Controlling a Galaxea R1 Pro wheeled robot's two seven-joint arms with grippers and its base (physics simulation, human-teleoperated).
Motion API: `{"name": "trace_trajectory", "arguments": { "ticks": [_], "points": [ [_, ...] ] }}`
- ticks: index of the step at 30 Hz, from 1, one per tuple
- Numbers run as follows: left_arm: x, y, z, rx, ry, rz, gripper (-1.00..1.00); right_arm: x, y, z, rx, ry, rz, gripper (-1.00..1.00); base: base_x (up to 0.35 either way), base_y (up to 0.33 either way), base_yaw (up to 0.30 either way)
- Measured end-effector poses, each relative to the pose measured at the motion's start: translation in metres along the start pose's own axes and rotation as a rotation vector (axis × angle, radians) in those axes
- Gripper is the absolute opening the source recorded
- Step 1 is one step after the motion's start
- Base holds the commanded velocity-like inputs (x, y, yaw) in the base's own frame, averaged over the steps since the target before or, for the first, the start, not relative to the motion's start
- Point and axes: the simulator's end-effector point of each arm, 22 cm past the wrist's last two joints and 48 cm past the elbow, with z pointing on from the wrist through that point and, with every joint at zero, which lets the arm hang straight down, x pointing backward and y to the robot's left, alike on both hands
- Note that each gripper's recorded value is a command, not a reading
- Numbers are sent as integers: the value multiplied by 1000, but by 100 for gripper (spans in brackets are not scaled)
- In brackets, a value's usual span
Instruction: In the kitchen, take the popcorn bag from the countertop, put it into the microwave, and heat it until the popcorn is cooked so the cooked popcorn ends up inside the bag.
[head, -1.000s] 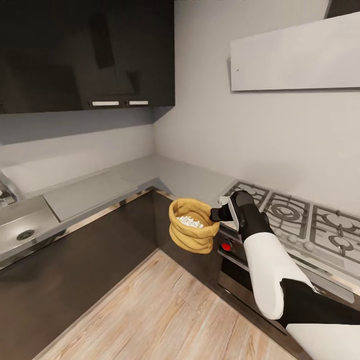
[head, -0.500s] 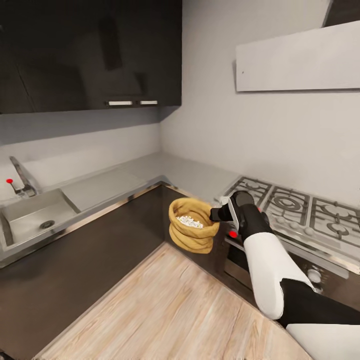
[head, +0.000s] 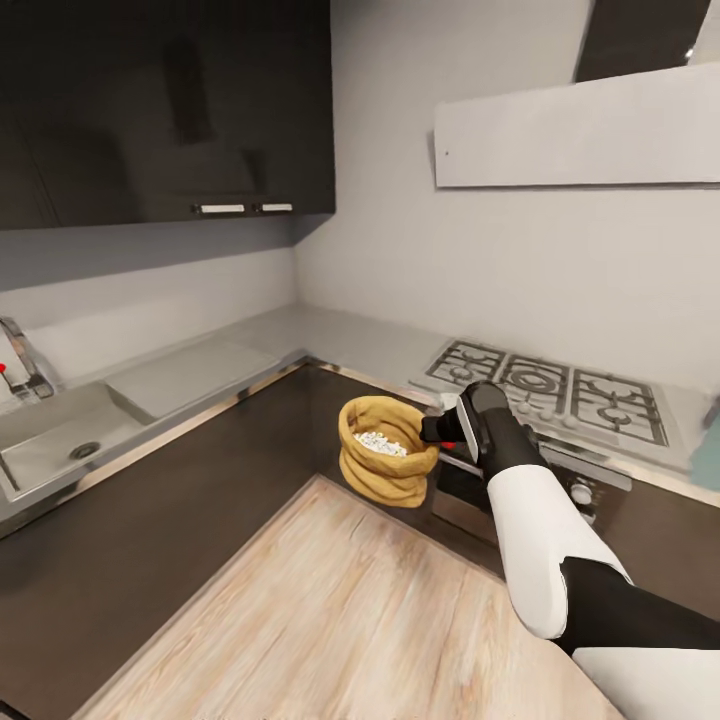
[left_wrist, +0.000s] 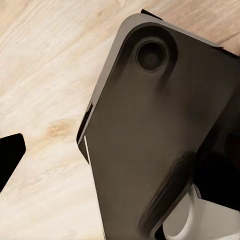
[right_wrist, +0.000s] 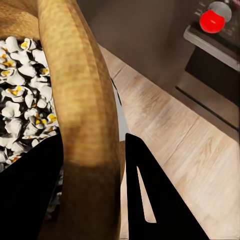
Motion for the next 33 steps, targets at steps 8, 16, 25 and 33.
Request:
{"name": "trace_trajectory", "arguments": {
  "ticks": [8,16,25,33],
  "points": [
    [-3,-1,0,3,-8,-8,100,-5,0,-7,-3,-16,2,-100,-49,19,-217],
    [-5,-2,0,6,-14,-9,100,-7,1,-11,-6,-21,3,-100,0,0,-80],
    [-9,-3,0,9,-23,-9,100,-10,3,-17,-10,-31,3,-100,0,0,-23],
    [-11,-4,0,12,-29,-10,100,-11,6,-20,-14,-35,2,-100,0,0,-138]
  ]
}}
